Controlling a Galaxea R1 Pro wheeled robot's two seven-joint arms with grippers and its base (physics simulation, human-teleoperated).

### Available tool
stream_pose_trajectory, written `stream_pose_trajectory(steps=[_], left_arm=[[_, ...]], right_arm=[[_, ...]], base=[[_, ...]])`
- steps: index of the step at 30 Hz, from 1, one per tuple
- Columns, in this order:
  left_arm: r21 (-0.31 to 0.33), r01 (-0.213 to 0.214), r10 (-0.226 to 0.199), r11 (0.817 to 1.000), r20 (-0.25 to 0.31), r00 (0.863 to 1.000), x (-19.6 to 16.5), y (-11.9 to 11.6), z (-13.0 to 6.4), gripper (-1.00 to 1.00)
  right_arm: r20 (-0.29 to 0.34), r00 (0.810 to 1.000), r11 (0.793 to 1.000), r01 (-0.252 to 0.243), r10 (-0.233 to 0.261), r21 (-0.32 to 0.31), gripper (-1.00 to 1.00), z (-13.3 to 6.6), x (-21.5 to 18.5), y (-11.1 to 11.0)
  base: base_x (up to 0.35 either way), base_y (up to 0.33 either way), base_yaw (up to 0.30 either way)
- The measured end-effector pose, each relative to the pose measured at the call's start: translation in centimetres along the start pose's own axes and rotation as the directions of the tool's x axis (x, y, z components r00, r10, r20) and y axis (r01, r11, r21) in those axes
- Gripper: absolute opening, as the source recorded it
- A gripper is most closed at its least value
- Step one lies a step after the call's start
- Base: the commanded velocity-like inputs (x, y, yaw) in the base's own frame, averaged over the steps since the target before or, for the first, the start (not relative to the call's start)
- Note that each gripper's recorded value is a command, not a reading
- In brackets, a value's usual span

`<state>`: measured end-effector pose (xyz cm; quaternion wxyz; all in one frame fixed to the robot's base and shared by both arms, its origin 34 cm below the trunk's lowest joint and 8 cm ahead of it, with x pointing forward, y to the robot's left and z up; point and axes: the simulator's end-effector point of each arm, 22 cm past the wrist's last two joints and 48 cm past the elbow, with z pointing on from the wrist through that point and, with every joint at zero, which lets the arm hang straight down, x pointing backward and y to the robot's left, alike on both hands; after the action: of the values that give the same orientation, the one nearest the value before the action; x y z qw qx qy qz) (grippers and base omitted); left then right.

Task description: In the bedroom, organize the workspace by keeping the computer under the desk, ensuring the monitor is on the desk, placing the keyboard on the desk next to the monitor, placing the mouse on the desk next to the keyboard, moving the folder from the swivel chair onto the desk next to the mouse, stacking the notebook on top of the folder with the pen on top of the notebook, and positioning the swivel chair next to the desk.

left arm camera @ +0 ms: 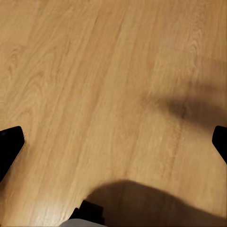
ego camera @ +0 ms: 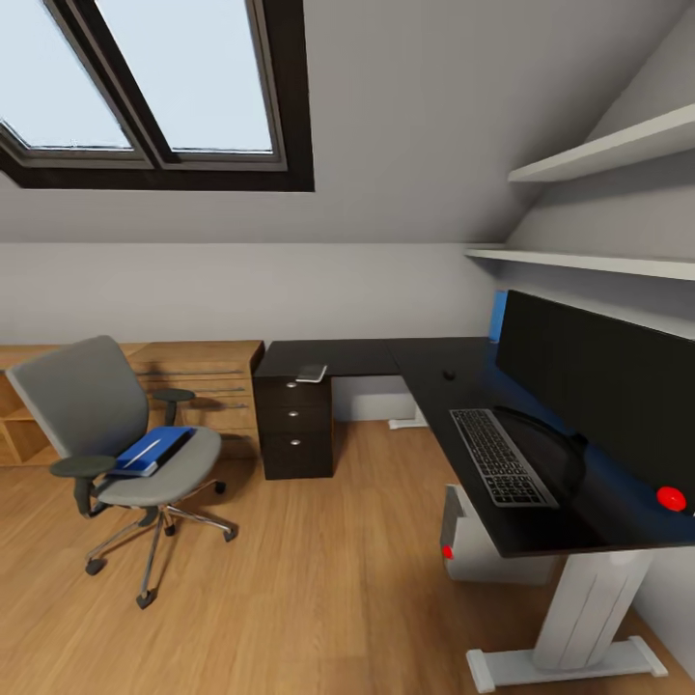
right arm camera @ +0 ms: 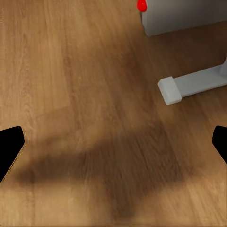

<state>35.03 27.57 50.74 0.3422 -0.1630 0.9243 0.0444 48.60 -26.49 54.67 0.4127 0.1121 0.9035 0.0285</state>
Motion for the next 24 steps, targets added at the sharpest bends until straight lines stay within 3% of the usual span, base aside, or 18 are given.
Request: stream_pose_trajectory(steps=[5, 19, 22, 24], left_arm=[[0.001, 0.000, 0.000, 1.000, 0.000, 1.000, 0.0, 0.0, 0.0, 1.00], [0.002, -0.003, 0.003, 1.000, -0.002, 1.000, -0.5, -0.1, -0.6, 1.00], [-0.001, -0.003, 0.003, 1.000, -0.006, 1.000, -0.8, 0.1, -1.0, 1.00], [-0.001, -0.003, 0.003, 1.000, -0.008, 1.000, -0.9, 0.1, -1.2, 1.00]], right_arm=[[0.004, 1.000, 1.000, -0.003, 0.003, -0.001, 1.00, 0.0, -0.1, 0.1], [0.006, 1.000, 1.000, -0.004, 0.004, -0.001, 1.00, -0.5, -0.9, 0.3], [0.034, 0.999, 1.000, -0.013, 0.014, -0.020, 1.00, -0.9, -1.4, 2.3], [0.045, 0.999, 1.000, -0.014, 0.015, -0.020, 1.00, -1.1, -1.9, 2.4]], base=[[0.059, 0.152, 0.000], [0.006, 0.015, 0.000], [0.000, 0.000, 0.156], [0.000, 0.000, 0.245]])
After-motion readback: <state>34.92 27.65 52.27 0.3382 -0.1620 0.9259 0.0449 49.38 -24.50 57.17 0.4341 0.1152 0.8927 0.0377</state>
